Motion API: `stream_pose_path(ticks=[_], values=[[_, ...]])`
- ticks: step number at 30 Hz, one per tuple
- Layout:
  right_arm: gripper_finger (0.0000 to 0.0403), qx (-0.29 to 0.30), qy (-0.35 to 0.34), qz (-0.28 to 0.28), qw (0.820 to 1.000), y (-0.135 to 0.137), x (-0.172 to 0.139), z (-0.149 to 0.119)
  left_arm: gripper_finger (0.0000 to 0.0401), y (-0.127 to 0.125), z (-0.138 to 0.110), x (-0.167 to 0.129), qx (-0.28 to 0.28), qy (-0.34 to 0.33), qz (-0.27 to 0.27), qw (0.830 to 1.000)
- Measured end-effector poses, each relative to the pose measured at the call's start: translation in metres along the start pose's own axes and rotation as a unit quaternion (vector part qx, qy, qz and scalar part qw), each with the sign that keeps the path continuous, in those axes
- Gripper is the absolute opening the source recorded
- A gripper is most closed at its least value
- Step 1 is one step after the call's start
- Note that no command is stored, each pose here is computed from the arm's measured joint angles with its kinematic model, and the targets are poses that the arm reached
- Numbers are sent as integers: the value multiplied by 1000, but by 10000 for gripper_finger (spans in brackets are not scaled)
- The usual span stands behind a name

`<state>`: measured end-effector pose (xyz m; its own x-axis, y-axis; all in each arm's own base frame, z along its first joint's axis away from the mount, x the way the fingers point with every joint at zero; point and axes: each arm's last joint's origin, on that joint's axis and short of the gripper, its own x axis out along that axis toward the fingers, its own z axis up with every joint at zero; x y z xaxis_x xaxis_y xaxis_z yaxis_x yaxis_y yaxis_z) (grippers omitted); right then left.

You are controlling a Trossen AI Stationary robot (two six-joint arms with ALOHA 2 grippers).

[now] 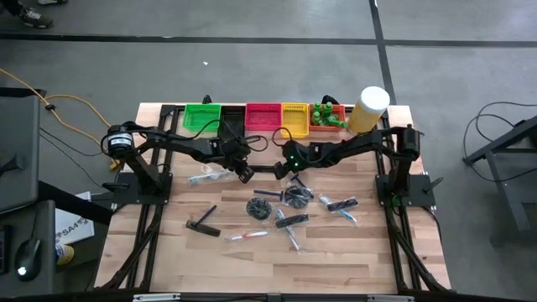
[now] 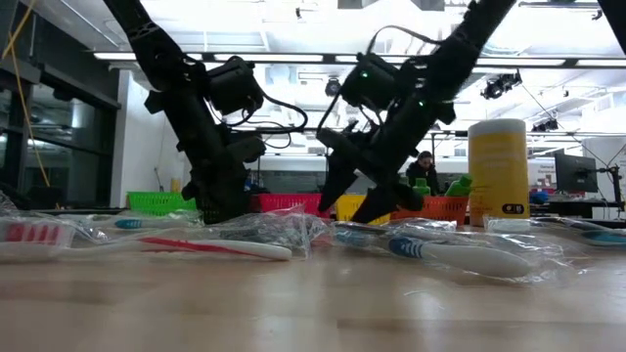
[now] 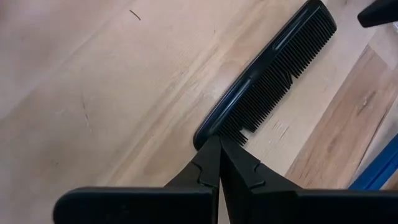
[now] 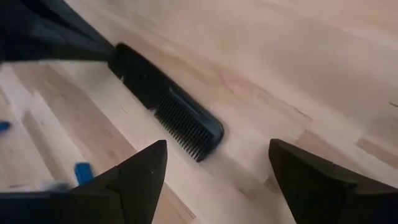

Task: Pick & Place Travel size toiletries
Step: Put the black hair comb into the yellow basket

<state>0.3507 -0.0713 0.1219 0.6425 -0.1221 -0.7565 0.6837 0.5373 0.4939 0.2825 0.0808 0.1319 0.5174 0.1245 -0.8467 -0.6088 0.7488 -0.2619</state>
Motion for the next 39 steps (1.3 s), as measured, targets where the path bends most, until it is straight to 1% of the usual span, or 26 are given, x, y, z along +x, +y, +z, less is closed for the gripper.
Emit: stream_pose_path(ticks=[2, 5, 12, 19, 24, 27, 33, 36, 39], values=[[278, 21, -10, 20, 1000, -3, 1, 0, 0, 0, 0, 0, 0, 1, 1, 1000], [278, 42, 5, 55, 998, -2, 1, 1, 0, 0, 0, 0, 0, 2, 1, 1000], [278, 76, 30, 82, 993, 9, 1, -9, 0, 0, -1, 1, 0, 1, 1, 1000], [278, 120, -21, 50, 991, 9, 1, -7, 0, 0, 0, 1, 0, -3, -1, 1000], [278, 163, -17, 53, 985, 9, 1, -7, 0, 0, 0, 1, 1, -3, -1, 1000], [278, 174, -7, 59, 983, 12, 1, -6, 0, 0, 0, 1, 1, -4, -1, 1000], [278, 182, -11, 39, 982, 18, -1, 0, 0, 0, 0, 1, 1, -5, 0, 1000], [278, 183, -8, 16, 983, 15, -1, -1, 0, 0, 0, 1, 3, -6, 1, 1000], [278, 193, -4, 9, 981, 14, 1, -2, 0, 0, 0, 1, 4, -6, 1, 1000]])
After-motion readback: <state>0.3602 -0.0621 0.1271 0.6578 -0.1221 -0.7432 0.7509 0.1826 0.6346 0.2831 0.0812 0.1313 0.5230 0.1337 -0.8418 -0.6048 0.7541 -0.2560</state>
